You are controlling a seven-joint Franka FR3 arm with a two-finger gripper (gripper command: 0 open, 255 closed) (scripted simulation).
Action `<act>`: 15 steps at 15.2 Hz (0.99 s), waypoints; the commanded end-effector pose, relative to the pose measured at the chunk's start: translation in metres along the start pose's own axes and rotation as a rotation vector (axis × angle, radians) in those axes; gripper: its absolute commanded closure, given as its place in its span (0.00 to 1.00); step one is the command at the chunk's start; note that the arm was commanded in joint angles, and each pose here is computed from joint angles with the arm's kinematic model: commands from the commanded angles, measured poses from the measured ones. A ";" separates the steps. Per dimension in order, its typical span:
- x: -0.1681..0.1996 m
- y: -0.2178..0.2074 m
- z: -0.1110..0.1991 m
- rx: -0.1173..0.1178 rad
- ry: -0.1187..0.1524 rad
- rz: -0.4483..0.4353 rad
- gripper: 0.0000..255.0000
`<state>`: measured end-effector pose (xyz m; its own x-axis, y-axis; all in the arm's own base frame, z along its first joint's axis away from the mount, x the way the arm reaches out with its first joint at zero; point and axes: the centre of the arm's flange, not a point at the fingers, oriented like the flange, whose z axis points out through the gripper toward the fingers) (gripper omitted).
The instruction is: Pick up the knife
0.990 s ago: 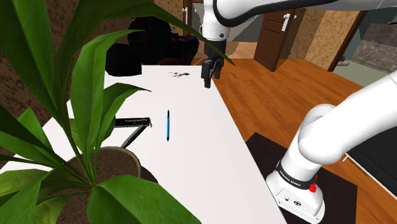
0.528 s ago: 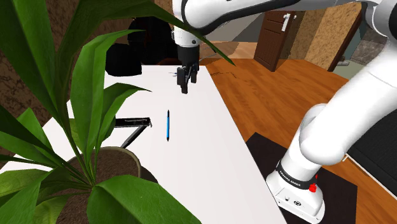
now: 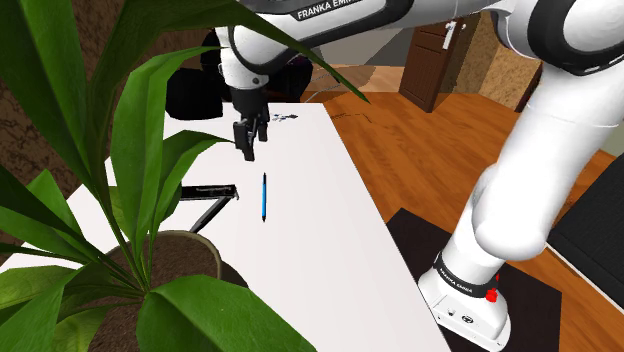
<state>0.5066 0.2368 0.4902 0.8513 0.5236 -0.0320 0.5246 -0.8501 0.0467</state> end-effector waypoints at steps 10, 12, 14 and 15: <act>0.114 -0.085 0.029 -0.015 0.006 -0.221 0.00; 0.132 -0.103 0.034 -0.017 0.007 -0.260 0.00; 0.132 -0.103 0.045 -0.017 0.007 -0.260 0.00; 0.132 -0.104 0.050 -0.017 0.007 -0.260 0.00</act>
<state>0.5642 0.3904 0.4358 0.6898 0.7230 -0.0384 0.7239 -0.6877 0.0547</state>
